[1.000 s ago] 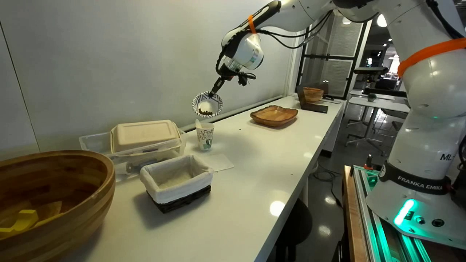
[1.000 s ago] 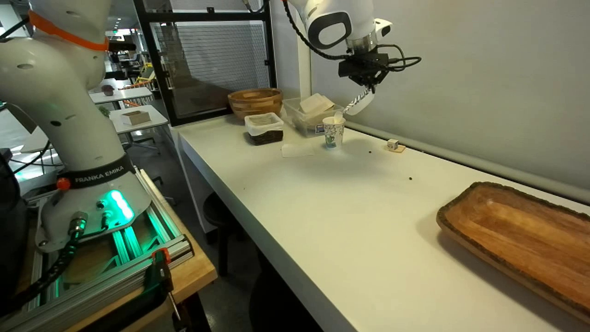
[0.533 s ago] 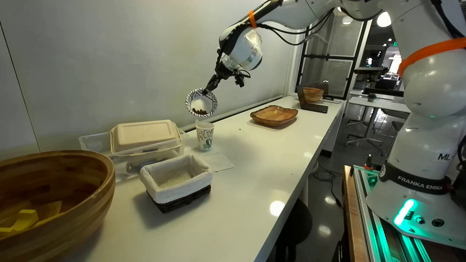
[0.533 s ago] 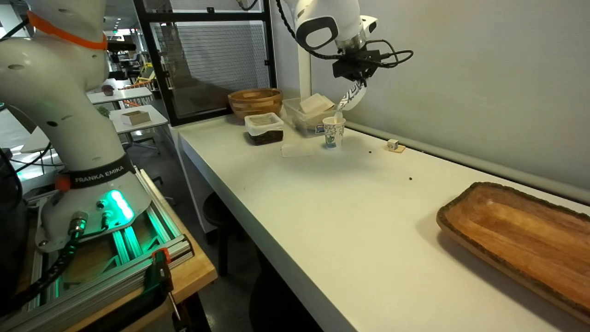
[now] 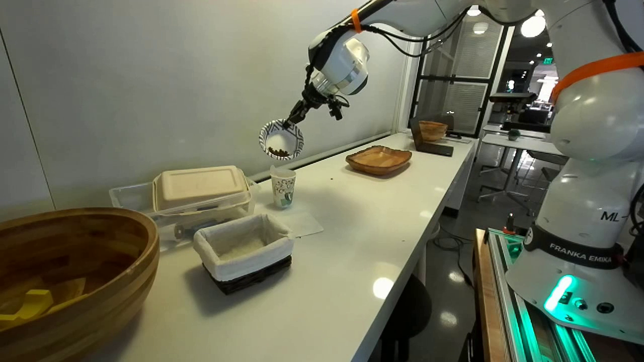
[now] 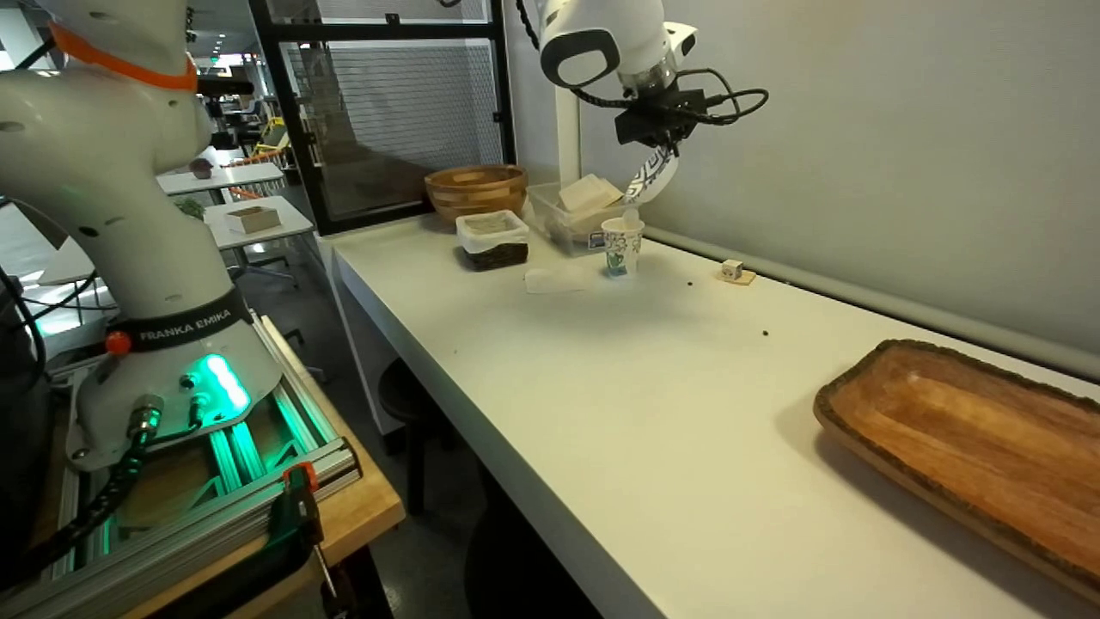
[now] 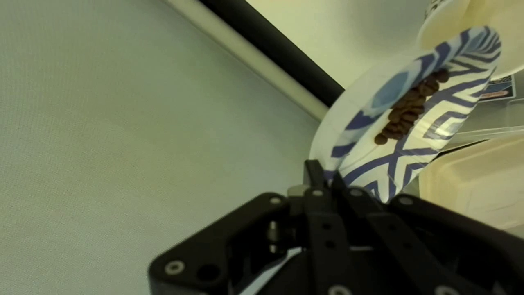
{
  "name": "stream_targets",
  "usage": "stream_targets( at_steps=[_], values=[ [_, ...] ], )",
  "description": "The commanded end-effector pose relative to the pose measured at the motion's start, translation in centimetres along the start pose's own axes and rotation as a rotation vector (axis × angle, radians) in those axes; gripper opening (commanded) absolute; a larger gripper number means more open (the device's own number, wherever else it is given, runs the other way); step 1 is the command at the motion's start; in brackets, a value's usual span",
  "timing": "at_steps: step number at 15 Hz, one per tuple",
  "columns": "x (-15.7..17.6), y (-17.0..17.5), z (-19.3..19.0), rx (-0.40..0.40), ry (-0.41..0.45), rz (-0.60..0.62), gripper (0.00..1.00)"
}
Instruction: Pour the beans from the bowl into the cup
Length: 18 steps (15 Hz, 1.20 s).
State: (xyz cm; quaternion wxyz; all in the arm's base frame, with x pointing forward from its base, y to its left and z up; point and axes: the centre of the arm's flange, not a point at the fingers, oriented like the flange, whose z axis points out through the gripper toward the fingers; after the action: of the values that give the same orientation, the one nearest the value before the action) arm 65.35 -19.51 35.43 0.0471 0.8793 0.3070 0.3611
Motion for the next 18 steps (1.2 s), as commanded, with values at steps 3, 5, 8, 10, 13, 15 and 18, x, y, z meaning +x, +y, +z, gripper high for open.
stream_targets(
  at_steps=[3,5,8,10,13,15,18],
  values=[
    [0.4,-0.1,0.3,-0.002,0.016,-0.031,0.01],
    [0.7,-0.1,0.3,-0.005,0.019,-0.067,0.01],
    [0.8,-0.3,0.4,-0.008,0.026,-0.095,0.01],
    [0.8,-0.3,0.7,-0.013,0.031,-0.118,0.01],
    [0.9,-0.3,1.2,-0.021,0.039,-0.172,0.01],
    [1.0,-0.5,1.6,-0.028,0.046,-0.203,0.01],
    [1.4,-1.0,2.2,-0.038,0.06,-0.241,0.01]
  ],
)
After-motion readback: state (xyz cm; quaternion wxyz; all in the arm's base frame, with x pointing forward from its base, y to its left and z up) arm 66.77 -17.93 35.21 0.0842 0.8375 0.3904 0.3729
